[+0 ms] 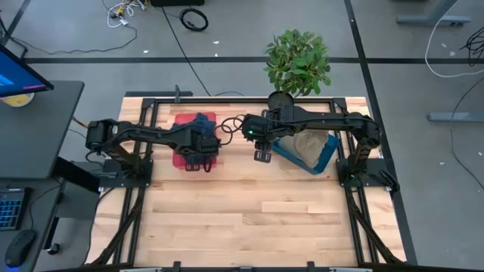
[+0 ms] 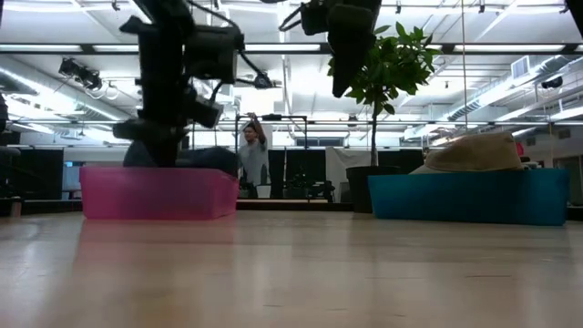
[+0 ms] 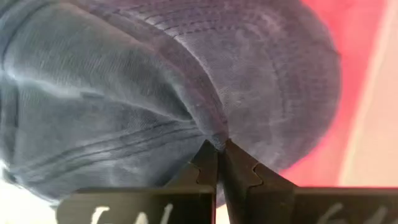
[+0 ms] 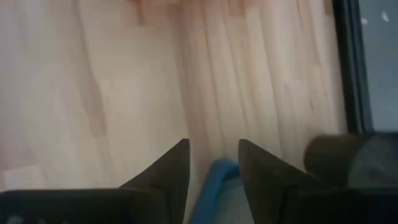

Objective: Pick & Place hat
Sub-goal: Put the blue cap into the red bin

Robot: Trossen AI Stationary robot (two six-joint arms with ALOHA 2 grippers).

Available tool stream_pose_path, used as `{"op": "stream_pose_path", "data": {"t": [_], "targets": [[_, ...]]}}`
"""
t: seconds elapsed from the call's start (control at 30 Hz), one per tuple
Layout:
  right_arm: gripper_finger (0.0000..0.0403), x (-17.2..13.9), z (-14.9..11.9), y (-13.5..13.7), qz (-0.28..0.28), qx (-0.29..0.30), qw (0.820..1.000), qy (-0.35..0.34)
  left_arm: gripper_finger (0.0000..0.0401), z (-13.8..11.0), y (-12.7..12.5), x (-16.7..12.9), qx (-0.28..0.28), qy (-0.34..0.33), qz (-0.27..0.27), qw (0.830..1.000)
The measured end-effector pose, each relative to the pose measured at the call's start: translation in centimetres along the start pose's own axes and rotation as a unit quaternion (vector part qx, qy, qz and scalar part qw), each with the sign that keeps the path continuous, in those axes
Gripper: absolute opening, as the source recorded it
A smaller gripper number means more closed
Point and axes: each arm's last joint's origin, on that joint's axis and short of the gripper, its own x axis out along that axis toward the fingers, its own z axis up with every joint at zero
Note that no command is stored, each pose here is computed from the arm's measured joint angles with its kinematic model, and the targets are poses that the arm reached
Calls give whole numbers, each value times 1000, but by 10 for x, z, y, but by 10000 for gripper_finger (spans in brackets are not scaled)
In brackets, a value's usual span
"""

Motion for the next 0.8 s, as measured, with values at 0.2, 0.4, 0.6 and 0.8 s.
{"op": "stream_pose_path", "data": {"t": [0.2, 0.4, 0.6, 0.8], "targets": [[139, 0, -2, -1, -23, 12, 1000, 9, 6, -7, 2, 20, 23, -8, -23, 999], [139, 0, -2, -1, -23, 13, 1000, 9, 17, -7, 2, 21, 51, -11, -25, 998], [139, 0, -2, -1, -23, 12, 1000, 9, 62, -6, 5, 15, -45, 11, 1, 999], [139, 0, -3, -2, -23, 10, 1000, 15, 123, 7, 5, -10, -46, -12, 9, 999]]}}
